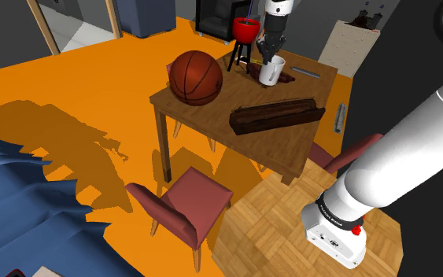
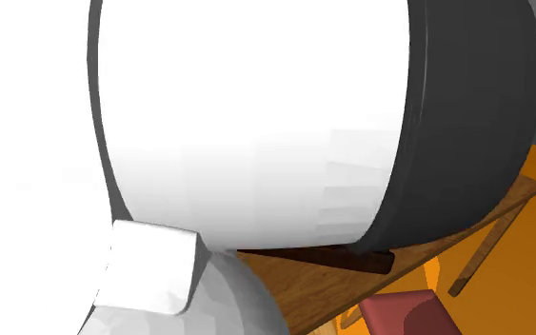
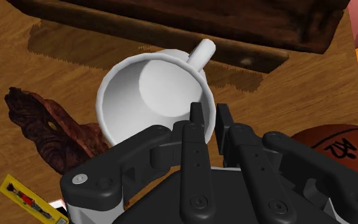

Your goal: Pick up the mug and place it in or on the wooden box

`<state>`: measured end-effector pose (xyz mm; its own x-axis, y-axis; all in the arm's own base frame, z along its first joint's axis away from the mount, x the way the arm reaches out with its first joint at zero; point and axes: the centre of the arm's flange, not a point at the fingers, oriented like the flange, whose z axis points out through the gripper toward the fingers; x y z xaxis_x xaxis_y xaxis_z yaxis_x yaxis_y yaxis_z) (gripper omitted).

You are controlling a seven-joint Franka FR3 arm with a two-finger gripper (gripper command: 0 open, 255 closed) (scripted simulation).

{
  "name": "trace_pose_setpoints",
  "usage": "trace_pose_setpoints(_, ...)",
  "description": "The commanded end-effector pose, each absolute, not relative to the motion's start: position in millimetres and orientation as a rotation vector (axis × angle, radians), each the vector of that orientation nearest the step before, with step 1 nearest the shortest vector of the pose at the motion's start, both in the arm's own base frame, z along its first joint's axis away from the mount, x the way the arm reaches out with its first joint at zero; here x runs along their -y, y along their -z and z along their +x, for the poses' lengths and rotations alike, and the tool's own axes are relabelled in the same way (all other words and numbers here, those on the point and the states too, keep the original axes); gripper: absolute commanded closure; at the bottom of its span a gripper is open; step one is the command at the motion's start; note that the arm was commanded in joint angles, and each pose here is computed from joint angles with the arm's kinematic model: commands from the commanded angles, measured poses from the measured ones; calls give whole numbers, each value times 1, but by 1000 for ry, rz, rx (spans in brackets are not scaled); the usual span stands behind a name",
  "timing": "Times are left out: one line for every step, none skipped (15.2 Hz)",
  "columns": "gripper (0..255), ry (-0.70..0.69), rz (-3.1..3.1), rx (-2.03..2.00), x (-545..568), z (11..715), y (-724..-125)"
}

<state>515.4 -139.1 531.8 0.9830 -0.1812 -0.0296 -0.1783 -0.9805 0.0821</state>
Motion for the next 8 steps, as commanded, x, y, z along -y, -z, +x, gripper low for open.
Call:
trace_pose_setpoints(255,56,3049,276,138,490,-535)
trace_pose_setpoints(255,56,3049,276,139,477,-537)
trace_pose_setpoints(255,56,3049,276,140,464,-538)
trace_pose_setpoints(255,56,3049,276,142,451,-540)
trace_pose_setpoints(255,56,3049,276,143,438,-541)
trace_pose_setpoints(255,56,3049,276,144,418,-544)
trace_pose_setpoints(255,56,3049,276,144,418,-538)
trace_pose_setpoints(255,56,3049,276,144,418,-533)
